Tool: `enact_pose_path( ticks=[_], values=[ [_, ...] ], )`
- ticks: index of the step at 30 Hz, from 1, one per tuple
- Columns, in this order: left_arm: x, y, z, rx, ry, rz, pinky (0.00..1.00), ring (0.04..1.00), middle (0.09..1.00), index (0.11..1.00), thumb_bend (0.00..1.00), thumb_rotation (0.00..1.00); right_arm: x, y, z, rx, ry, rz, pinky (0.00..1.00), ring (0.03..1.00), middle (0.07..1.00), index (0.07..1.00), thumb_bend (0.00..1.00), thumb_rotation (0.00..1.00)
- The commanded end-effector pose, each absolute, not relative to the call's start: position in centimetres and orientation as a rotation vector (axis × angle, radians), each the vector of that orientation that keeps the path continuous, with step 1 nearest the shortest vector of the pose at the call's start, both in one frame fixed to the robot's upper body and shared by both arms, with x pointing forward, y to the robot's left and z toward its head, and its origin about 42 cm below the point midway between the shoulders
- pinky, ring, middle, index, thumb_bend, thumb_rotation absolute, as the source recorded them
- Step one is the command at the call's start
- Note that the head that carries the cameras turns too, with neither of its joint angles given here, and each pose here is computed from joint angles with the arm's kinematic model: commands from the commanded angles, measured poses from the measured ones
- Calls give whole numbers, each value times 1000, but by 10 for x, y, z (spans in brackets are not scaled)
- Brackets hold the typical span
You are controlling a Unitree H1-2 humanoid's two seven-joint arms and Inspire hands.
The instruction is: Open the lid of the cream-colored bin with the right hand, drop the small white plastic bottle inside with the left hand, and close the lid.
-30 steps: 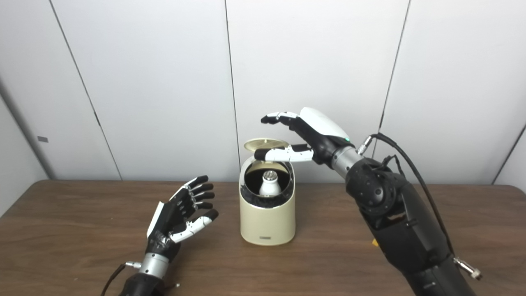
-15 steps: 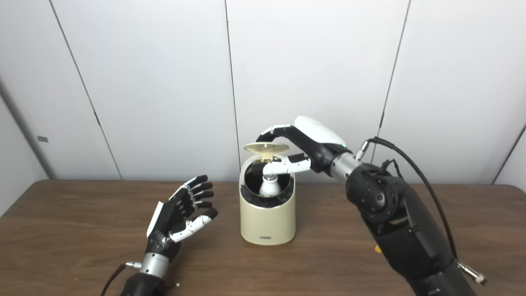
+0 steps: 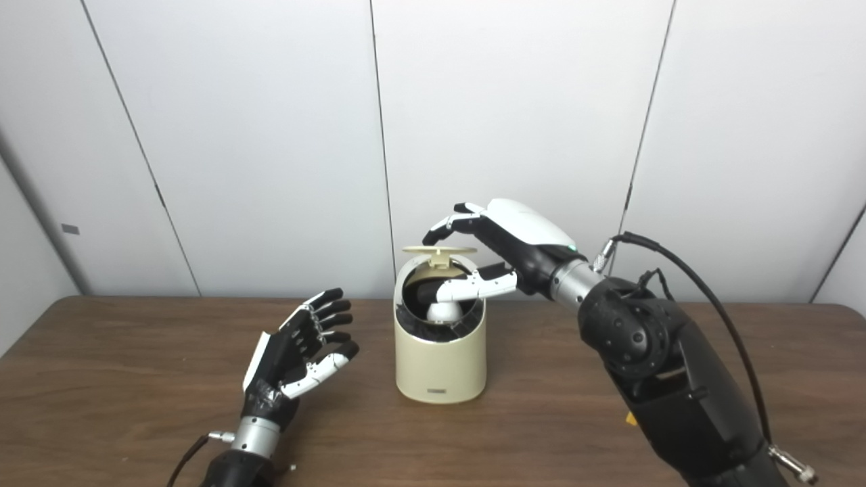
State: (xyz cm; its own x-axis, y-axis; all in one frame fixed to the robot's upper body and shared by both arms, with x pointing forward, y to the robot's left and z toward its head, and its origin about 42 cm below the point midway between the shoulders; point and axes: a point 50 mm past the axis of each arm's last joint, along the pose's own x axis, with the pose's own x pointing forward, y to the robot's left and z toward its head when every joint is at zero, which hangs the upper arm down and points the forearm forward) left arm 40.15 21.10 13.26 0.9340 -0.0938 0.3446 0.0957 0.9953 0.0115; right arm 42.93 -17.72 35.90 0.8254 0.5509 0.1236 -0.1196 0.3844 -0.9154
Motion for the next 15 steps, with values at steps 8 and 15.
enact_pose_path(
  ticks=[8, 15],
  values=[
    [399, 208, 137, 1, -381, -83, 651, 757, 791, 828, 721, 230, 414, -179, 364, -1171, -497, 457, 836, 948, 791, 745, 724, 755],
    [398, 208, 138, 5, -385, -79, 635, 747, 786, 827, 724, 237, 410, -178, 358, -1182, -479, 480, 881, 950, 788, 753, 733, 772]
  ],
)
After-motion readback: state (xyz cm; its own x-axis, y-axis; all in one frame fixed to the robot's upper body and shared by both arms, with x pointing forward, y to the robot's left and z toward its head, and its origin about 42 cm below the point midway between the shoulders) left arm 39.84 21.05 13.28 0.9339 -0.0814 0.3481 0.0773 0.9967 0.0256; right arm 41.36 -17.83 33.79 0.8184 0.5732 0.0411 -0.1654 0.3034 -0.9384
